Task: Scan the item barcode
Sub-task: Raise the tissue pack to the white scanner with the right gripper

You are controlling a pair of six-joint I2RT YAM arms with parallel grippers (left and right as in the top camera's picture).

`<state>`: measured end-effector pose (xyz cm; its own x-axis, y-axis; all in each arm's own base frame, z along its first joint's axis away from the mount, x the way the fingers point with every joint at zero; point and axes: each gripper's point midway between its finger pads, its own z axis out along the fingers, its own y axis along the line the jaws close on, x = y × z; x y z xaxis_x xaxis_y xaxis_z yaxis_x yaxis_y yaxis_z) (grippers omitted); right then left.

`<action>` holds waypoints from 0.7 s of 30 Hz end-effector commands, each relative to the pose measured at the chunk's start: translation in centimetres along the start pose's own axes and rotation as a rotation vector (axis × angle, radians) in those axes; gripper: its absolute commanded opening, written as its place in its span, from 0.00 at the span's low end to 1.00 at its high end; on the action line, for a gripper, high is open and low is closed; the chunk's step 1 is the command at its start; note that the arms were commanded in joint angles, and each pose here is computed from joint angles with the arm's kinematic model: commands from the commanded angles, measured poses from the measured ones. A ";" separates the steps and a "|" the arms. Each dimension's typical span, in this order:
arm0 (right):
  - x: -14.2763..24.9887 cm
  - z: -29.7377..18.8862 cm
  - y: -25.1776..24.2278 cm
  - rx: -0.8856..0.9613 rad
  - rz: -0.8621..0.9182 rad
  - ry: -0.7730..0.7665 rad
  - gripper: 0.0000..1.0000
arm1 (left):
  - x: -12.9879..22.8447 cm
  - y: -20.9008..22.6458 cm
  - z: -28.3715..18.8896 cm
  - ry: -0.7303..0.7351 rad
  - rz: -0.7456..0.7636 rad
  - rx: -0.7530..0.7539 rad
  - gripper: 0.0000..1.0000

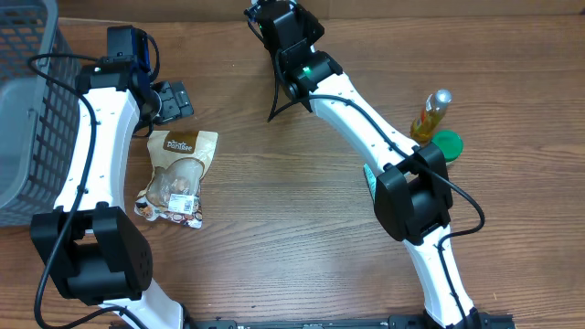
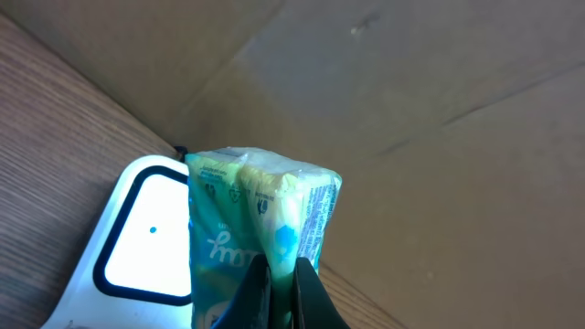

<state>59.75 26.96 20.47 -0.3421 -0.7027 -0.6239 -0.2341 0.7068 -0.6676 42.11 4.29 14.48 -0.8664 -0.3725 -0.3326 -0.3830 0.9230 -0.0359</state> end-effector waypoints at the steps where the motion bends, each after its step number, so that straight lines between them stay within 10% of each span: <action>1: 1.5 1.7 0.4 -0.016 -0.028 0.019 0.04 | -0.4 -0.1 -0.6 -0.021 0.004 -0.004 1.00; 21: 4.1 4.6 2.5 -0.033 0.001 0.049 0.04 | -0.4 -0.1 -0.6 -0.021 0.004 -0.004 0.99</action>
<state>61.68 25.90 14.95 -0.3741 -0.7183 -0.5867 -0.2744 0.6900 -0.6698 42.11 4.29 14.47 -0.8665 -0.3725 -0.3322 -0.3830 0.9230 -0.0358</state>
